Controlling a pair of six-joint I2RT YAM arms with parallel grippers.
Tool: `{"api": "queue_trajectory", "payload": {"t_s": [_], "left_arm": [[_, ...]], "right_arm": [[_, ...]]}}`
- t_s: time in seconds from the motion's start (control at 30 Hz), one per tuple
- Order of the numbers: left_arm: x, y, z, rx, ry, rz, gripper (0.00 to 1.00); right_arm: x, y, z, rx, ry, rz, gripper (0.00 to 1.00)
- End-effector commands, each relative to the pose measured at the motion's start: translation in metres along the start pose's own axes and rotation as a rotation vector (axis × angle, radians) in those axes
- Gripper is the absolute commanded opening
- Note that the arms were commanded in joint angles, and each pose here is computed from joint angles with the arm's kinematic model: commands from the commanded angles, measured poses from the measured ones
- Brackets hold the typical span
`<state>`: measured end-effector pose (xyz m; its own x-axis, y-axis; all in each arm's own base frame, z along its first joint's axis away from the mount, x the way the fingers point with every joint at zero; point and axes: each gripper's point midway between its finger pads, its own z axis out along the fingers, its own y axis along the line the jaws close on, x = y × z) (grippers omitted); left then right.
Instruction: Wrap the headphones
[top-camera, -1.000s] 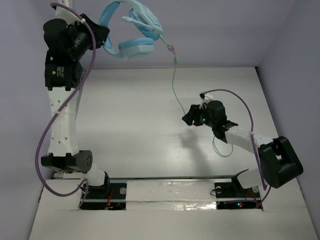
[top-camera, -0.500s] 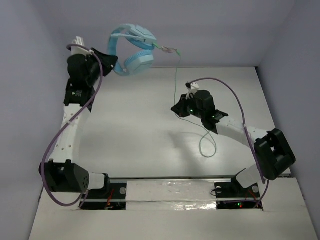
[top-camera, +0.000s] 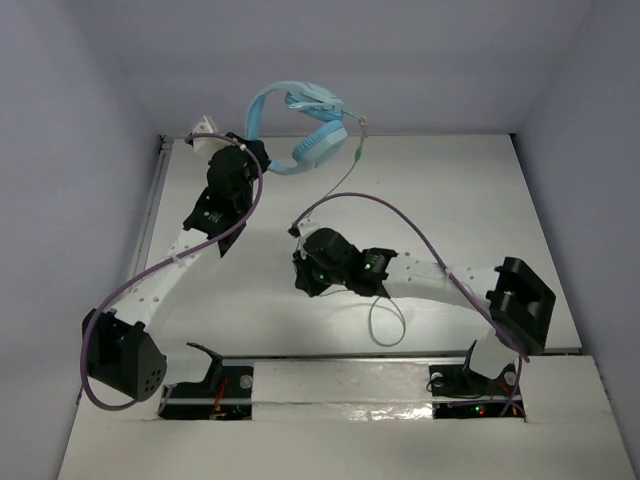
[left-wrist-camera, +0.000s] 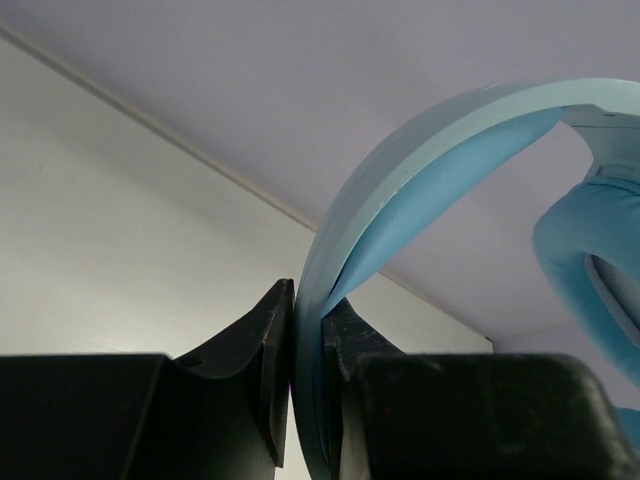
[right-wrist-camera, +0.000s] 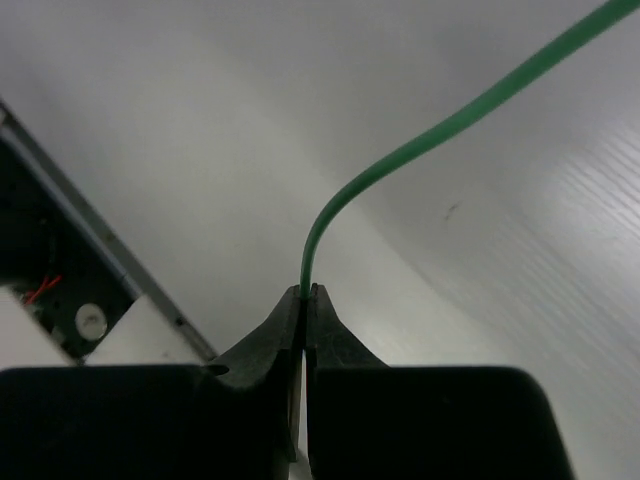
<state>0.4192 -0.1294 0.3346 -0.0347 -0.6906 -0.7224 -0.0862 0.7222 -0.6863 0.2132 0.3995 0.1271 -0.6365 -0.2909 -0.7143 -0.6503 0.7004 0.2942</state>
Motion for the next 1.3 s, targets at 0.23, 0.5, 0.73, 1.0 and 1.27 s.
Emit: {"api": "queue_trajectory", "payload": {"t_s": [0.23, 0.5, 0.73, 1.0, 1.27], "left_arm": [[0.024, -0.015, -0.006, -0.003, -0.127, 0.084, 0.0], [0.103, -0.035, -0.036, 0.151, 0.036, 0.233, 0.0], [0.109, -0.013, -0.053, 0.156, 0.043, 0.343, 0.0], [0.122, -0.023, -0.07, 0.282, 0.12, 0.408, 0.0], [0.11, -0.053, -0.073, 0.353, 0.154, 0.506, 0.0]], "right_arm": [[-0.072, 0.029, -0.099, 0.003, -0.142, -0.117, 0.0], [-0.142, 0.022, -0.156, 0.014, -0.281, -0.181, 0.0], [-0.186, -0.03, -0.18, 0.135, -0.327, -0.147, 0.0], [-0.203, -0.089, -0.184, 0.242, -0.324, -0.097, 0.0], [-0.189, -0.113, -0.187, 0.261, -0.32, -0.05, 0.19]]}}
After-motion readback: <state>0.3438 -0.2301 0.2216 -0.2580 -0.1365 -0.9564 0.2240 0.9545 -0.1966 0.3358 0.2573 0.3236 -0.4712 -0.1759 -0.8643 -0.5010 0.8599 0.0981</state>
